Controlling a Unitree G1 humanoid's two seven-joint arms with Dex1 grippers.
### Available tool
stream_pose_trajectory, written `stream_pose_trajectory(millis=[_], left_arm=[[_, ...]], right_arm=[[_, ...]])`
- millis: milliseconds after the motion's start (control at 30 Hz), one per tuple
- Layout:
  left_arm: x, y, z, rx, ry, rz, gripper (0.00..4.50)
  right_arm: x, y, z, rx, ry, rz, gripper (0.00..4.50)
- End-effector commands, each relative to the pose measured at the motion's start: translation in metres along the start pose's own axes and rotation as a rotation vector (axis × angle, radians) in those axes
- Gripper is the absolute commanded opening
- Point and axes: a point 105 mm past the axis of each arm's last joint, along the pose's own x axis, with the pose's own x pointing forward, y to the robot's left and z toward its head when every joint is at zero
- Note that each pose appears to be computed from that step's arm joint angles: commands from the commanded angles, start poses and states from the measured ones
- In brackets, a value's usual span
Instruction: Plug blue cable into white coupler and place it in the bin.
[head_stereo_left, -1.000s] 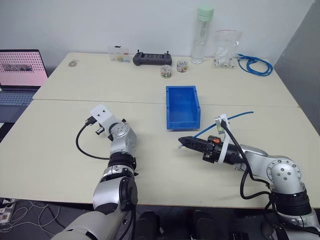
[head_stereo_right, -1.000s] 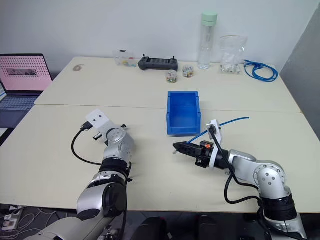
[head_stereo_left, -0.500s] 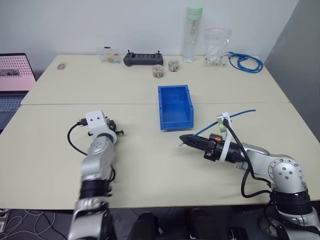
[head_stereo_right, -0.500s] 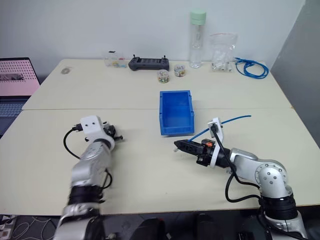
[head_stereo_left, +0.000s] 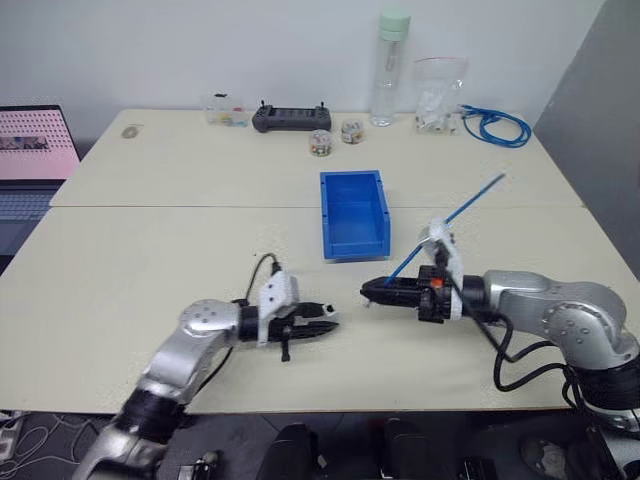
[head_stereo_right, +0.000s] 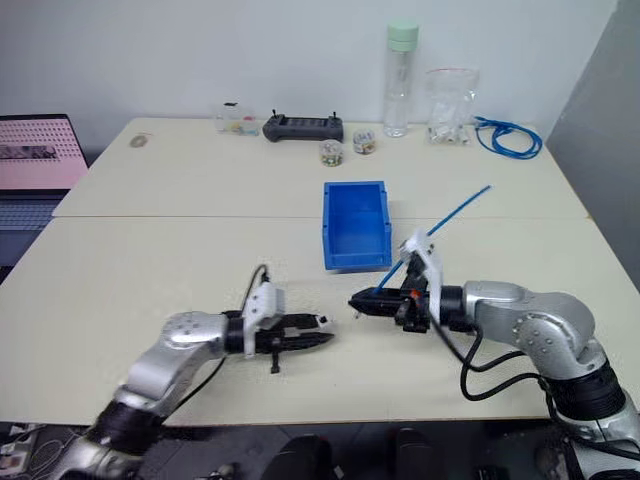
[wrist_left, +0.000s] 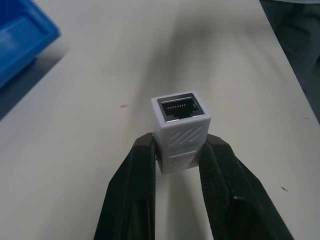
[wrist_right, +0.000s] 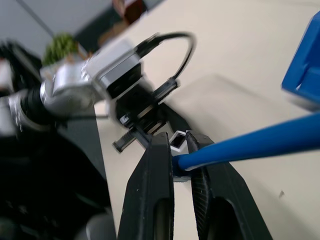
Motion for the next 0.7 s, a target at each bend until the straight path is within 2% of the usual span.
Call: stream_pose_trajectory(millis=[33, 233, 700], left_arm=[[0.017, -0.001, -0.007, 0.084, -0.003, -0.104, 0.90], [0.034, 0.001, -0.015, 0.125, -0.002, -0.184, 0.90], [0.029, -0.006, -0.014, 0.120, -0.007, -0.250, 0.90]], right_arm=[[0.001, 0.003, 0.011, -0.175, -0.005, 0.015, 0.18], [0.009, 0.002, 0.001, -0.263, 0.013, 0.008, 0.18], [0.020, -0.004, -0.025, -0.305, 0.065, 0.018, 0.18]])
